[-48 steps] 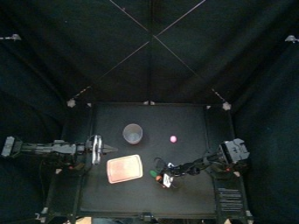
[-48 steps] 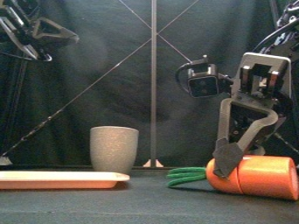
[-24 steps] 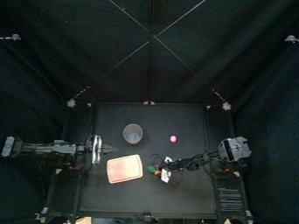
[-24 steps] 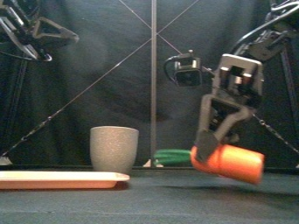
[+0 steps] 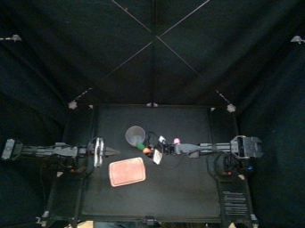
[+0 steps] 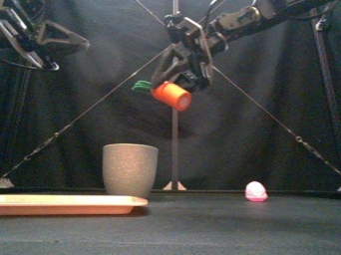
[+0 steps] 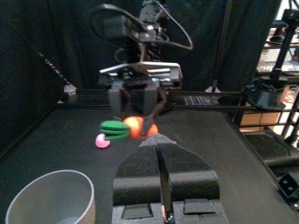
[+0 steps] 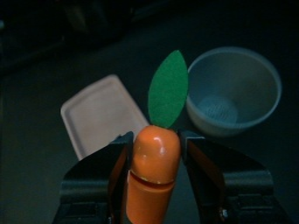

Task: Pick the carrot then place it in the grey bowl
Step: Place carrot in the grey bowl

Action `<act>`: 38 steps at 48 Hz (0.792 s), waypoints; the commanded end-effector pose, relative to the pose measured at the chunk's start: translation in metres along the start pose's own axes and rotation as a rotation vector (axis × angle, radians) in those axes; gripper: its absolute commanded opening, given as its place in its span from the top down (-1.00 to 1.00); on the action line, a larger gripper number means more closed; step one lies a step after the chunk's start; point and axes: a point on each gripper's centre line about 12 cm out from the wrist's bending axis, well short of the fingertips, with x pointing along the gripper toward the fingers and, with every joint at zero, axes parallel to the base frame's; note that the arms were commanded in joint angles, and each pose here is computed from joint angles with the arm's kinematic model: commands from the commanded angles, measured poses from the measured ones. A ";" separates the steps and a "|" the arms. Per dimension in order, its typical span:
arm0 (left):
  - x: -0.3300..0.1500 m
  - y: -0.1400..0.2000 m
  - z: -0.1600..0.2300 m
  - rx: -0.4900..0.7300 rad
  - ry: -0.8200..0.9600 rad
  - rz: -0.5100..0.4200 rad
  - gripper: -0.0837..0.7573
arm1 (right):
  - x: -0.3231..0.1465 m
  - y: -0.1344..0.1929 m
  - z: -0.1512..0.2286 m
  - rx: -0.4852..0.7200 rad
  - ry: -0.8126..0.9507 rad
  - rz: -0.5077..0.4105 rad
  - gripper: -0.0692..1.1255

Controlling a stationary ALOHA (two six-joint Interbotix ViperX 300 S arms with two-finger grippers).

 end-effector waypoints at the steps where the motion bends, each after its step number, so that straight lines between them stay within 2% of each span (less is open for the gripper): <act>1: 0.001 0.001 0.007 0.002 -0.020 0.003 0.82 | 0.004 -0.011 0.037 0.005 -0.081 -0.020 0.29; 14: 0.001 0.001 0.006 0.000 -0.020 0.003 0.82 | 0.058 -0.049 0.049 -0.005 -0.072 -0.107 0.29; 25: 0.001 0.001 0.006 0.000 -0.020 0.003 0.82 | 0.081 -0.079 0.052 0.017 -0.069 -0.156 0.26; 32: 0.001 0.001 0.006 0.003 -0.020 0.003 0.82 | 0.084 -0.090 0.051 0.032 -0.066 -0.171 0.05; 38: 0.001 0.001 0.006 0.003 -0.020 0.004 0.82 | 0.085 -0.089 0.044 0.023 -0.050 -0.172 -0.31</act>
